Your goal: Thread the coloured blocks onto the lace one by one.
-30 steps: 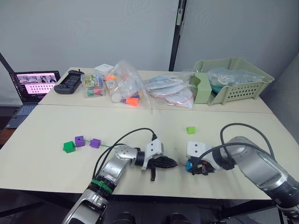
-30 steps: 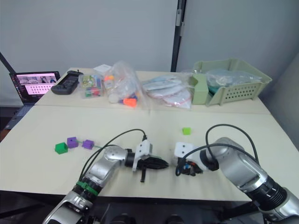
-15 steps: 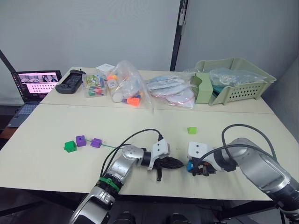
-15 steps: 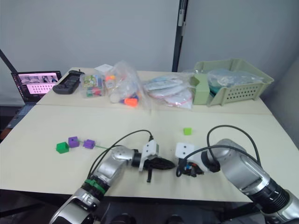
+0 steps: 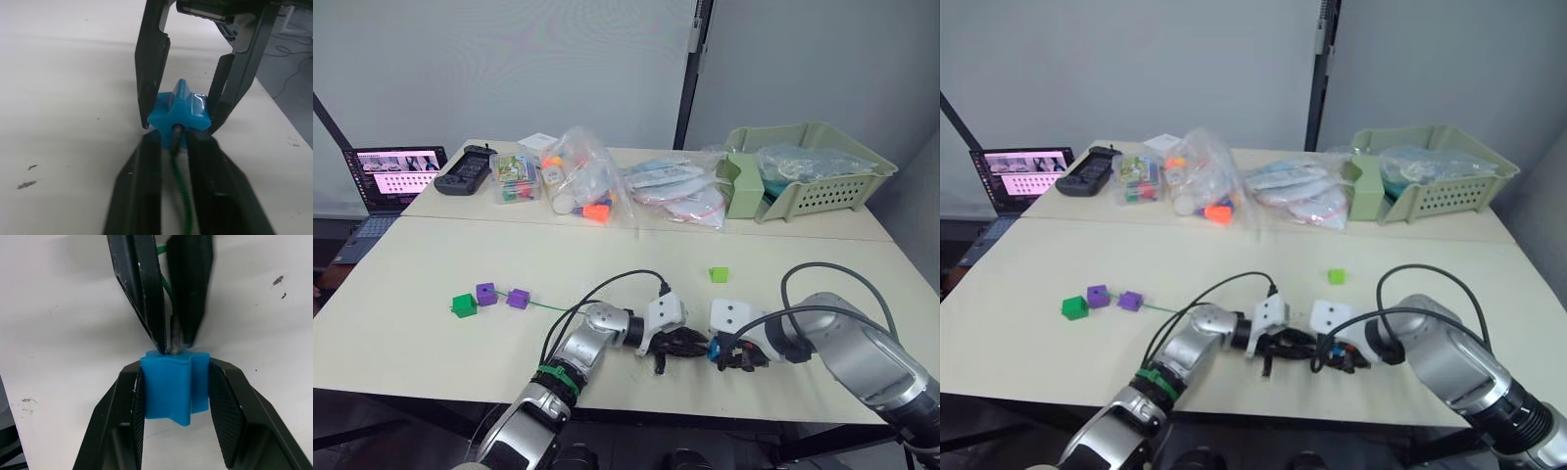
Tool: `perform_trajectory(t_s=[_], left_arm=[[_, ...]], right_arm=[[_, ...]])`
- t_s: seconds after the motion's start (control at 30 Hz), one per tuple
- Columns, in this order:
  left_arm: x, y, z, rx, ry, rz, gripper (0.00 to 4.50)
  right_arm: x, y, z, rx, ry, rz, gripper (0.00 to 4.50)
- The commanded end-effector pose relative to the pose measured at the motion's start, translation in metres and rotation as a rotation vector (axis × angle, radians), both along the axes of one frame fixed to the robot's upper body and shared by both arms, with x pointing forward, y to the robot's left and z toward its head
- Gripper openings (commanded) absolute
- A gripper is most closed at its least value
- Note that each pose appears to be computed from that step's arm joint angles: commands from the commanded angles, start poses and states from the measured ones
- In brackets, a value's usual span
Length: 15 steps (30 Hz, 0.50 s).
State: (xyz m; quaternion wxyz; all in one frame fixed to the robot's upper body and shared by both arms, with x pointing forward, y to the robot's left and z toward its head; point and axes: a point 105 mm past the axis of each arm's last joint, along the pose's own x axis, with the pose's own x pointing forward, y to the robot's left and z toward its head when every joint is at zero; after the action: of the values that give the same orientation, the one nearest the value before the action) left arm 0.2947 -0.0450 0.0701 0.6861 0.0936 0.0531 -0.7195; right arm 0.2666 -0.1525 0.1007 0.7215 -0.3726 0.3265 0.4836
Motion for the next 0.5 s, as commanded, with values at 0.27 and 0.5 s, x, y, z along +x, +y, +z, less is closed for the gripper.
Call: perform_trajectory(t_s=[0.27, 0.5], left_arm=[[-0.004, 0.01, 0.016, 0.022, -0.081, -0.073, 3.34], [-0.006, 0.022, 0.011, 0.048, -0.084, -0.056, 3.34]], right_arm=[[-0.004, 0.004, -0.013, 0.013, 0.056, 0.003, 1.34], [-0.003, 0.006, -0.012, 0.019, 0.056, 0.01, 1.34]])
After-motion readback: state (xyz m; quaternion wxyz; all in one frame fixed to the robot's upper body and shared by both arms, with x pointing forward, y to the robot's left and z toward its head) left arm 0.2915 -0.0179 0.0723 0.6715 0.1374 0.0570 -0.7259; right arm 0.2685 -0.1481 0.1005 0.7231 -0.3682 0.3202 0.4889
